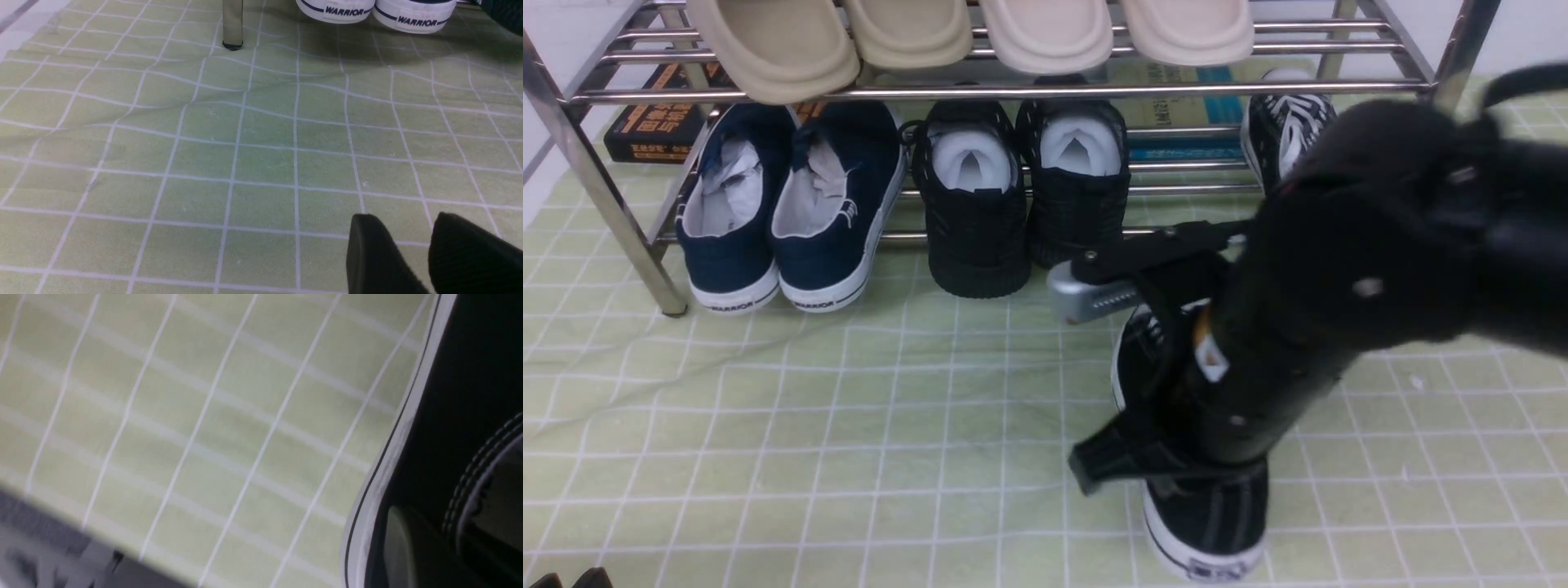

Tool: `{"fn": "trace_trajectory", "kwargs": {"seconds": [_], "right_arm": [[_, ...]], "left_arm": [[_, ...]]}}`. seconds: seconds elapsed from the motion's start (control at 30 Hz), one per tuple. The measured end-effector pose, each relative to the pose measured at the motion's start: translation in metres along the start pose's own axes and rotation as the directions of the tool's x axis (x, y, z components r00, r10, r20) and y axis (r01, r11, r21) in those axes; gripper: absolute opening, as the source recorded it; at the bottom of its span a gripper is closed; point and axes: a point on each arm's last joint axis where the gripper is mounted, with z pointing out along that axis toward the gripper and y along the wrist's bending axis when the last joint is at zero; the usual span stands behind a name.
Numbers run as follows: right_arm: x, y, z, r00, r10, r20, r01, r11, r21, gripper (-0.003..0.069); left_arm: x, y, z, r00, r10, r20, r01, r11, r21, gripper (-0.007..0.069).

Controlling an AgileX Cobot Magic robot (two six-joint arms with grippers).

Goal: Take the shoes off the shelf with your hand from the green coffee tablecloth.

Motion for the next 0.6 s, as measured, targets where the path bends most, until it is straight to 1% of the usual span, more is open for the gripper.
{"fn": "trace_trajectory", "kwargs": {"seconds": [0.07,0.27,0.5,0.57,0.6], "right_arm": [[-0.006,0.001,0.015,1.0,0.02,0.019,-0.02,1.0,0.02,0.0023],[-0.015,0.005,0.045,0.999,0.041,0.031,-0.041,0.999,0.014,0.0025],[-0.015,0.008,0.066,0.999,0.046,0.005,-0.046,0.999,0.021,0.0031],[-0.015,0.01,0.072,0.998,0.067,-0.009,-0.067,0.998,0.022,0.0039],[-0.014,0.01,0.076,0.996,0.09,-0.019,-0.089,0.996,0.02,0.0059]], "left_arm": [[0.0,0.0,0.0,1.0,0.0,0.0,0.0,1.0,0.0,0.0242],[0.0,0.0,0.0,1.0,0.0,0.0,0.0,1.0,0.0,0.0242],[0.0,0.0,0.0,1.0,0.0,0.0,0.0,1.0,0.0,0.0242],[0.0,0.0,0.0,1.0,0.0,0.0,0.0,1.0,0.0,0.0242],[0.0,0.0,0.0,1.0,0.0,0.0,0.0,1.0,0.0,0.0242]]}}
